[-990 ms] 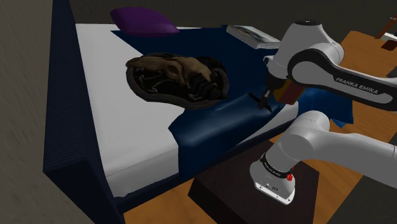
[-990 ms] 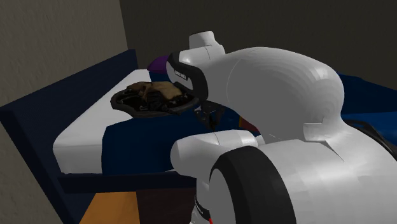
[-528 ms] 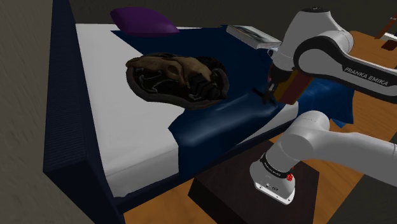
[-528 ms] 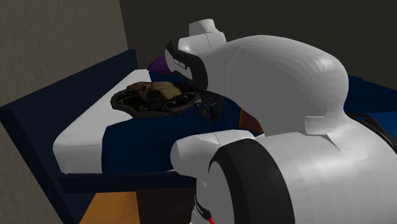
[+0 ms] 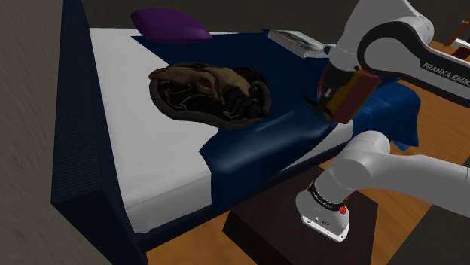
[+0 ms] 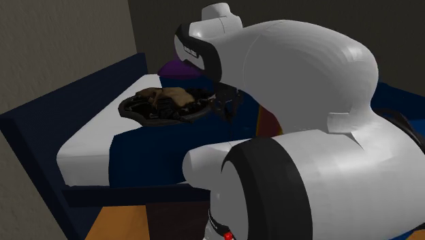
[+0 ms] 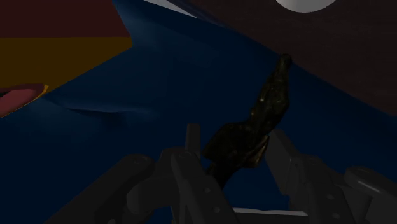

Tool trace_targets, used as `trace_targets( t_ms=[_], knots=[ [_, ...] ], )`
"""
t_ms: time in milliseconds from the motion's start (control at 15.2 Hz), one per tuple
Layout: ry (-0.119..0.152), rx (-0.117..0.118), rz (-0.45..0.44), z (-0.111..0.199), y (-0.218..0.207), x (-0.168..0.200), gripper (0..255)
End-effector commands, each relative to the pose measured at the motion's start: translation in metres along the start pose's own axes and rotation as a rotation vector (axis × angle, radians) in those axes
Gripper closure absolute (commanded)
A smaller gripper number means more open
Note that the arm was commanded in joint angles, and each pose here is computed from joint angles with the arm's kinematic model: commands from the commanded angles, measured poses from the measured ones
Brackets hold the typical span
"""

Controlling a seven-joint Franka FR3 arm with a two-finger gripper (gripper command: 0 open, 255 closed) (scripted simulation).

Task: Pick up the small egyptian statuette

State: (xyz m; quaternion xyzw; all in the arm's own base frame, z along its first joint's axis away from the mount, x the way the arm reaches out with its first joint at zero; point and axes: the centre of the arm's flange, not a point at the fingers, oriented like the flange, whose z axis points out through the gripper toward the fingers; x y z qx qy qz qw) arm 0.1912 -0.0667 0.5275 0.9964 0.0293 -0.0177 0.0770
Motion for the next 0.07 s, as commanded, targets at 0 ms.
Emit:
trace_targets(
  t_ms=[0],
  knots=[
    [0.0, 0.0, 0.0, -0.0038, 0.0012, 0.0001, 255]
  ],
)
